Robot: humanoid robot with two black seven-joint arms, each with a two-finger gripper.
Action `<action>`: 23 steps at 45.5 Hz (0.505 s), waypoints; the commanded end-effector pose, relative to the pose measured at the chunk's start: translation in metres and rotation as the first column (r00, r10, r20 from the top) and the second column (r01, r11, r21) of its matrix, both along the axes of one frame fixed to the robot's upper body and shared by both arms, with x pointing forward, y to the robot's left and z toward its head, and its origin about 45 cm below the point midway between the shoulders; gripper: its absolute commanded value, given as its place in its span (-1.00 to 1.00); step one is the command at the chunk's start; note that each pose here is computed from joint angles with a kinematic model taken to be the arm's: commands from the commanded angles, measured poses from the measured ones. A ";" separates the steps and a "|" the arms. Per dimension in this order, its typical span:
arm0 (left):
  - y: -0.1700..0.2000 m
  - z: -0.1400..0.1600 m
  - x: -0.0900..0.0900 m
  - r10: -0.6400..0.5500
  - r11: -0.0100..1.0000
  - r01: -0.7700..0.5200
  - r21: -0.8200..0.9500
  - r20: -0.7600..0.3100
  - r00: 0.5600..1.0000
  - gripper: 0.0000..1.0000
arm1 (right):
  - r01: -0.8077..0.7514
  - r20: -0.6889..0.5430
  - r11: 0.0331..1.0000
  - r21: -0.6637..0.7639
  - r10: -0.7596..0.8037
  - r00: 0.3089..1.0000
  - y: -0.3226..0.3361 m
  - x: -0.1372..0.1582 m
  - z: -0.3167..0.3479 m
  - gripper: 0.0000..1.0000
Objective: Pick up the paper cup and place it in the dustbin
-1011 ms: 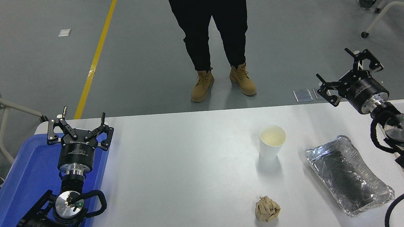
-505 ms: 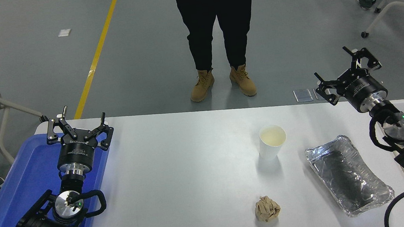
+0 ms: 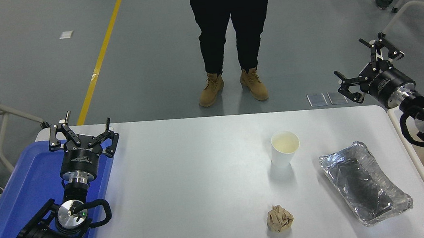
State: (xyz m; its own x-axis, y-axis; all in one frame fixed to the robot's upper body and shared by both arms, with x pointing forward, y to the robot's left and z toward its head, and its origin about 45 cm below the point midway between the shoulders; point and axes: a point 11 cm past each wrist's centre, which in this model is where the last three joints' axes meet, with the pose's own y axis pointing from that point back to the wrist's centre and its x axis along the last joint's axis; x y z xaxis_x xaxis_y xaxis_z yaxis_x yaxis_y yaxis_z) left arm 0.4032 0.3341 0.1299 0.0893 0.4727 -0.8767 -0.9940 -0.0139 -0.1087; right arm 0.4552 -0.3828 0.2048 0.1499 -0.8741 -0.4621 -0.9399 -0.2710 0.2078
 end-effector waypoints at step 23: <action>-0.001 0.000 0.000 -0.005 1.000 0.005 0.003 0.000 1.000 1.00 | -0.332 -0.198 0.685 -0.648 0.269 0.943 -0.007 0.018 0.086 1.00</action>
State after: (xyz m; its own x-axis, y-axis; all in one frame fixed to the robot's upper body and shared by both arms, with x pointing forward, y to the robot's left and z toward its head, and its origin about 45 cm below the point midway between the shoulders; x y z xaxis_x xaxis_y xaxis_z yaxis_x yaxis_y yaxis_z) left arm 0.4032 0.3334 0.1299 0.0918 0.4743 -0.8755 -0.9940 -0.0089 -0.1091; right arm 0.4777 -0.3821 0.2725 0.3700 -0.9287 0.0265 -0.8517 -0.3276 0.4089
